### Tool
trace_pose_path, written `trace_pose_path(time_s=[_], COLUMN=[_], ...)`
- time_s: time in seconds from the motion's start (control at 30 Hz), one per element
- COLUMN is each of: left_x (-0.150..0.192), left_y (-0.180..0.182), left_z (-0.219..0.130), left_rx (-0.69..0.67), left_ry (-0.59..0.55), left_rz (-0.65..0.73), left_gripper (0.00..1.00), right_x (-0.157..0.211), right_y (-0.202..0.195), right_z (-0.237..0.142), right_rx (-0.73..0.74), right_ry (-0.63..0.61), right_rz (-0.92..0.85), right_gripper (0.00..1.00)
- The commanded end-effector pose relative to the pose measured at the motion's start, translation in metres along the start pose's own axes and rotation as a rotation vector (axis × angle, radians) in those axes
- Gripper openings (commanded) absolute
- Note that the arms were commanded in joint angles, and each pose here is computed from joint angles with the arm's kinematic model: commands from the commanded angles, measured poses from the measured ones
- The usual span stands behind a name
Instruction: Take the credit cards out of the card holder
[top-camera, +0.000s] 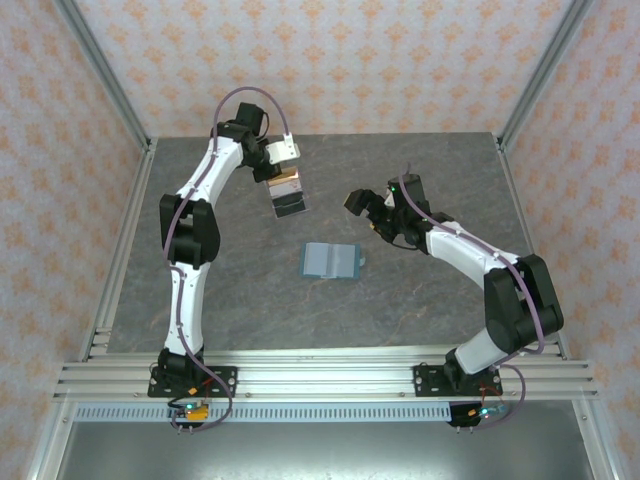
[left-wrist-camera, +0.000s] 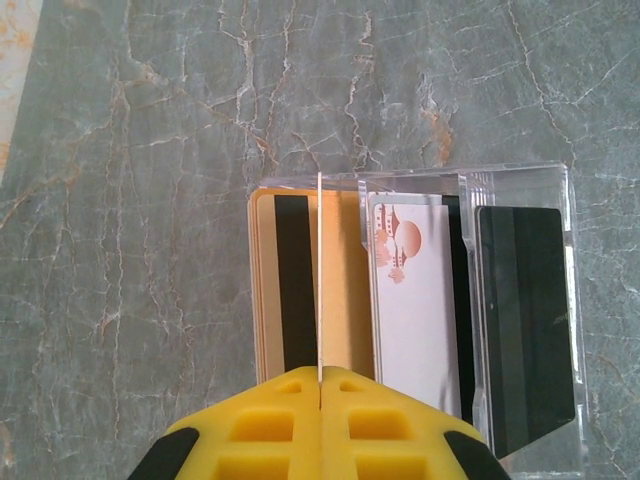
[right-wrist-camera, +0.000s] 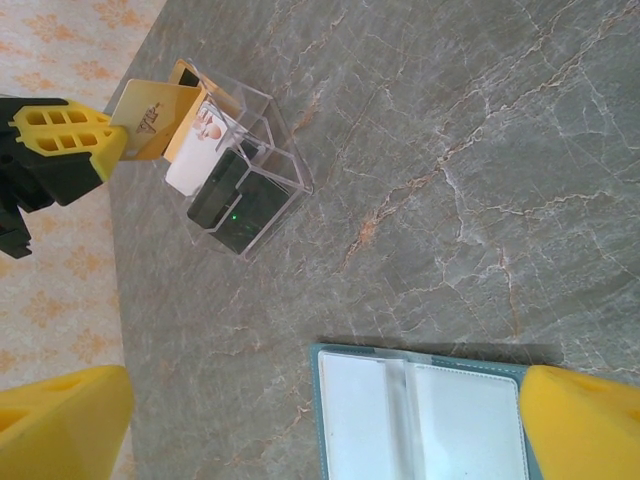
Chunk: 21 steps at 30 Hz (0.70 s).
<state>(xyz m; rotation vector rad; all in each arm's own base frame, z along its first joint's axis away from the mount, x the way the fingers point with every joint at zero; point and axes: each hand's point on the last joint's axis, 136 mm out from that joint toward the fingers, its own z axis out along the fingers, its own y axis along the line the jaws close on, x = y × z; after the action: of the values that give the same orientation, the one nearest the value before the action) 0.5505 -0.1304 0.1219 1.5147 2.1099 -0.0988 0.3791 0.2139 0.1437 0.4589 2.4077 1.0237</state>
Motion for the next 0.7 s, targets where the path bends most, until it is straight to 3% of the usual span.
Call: trace_pose_path(time_s=[0.0,0.1,0.3,0.43,0.53,0.67], left_x=[0.008,0.008,0.005,-0.013,-0.032,-0.044], left_y=[0.011,0.012,0.018,0.023,0.030,0.041], left_z=[0.002,0.003,-0.001,-0.019,-0.042,-0.070], left_rx=[-0.025,-0.031,-0.056,-0.084,-0.120,-0.202], left_ry=[0.021,0.025,0.015,-0.051,-0.122,-0.205], left_rz=[0.013,0.013,-0.007,-0.038,-0.125,-0.360], left_gripper=[0.03,0.06,0.33,0.39,0.43,0.46], right_x=[-0.007,-0.006,-0.006,-0.006,-0.005,0.002], right_y=[0.011,0.010,0.009,0.007,-0.001,-0.005], right_z=[-0.002,-0.001,-0.001,-0.003,-0.004,-0.007], right_rx=[-0.028,-0.028,-0.025,-0.011,0.042,0.097], right_ry=[-0.007,-0.003,-0.003,-0.006,0.000,0.007], right_rz=[0.007,0.011,0.010,0.006,0.001,-0.036], right_gripper=[0.99,0.99,0.99,0.99,0.99,0.99])
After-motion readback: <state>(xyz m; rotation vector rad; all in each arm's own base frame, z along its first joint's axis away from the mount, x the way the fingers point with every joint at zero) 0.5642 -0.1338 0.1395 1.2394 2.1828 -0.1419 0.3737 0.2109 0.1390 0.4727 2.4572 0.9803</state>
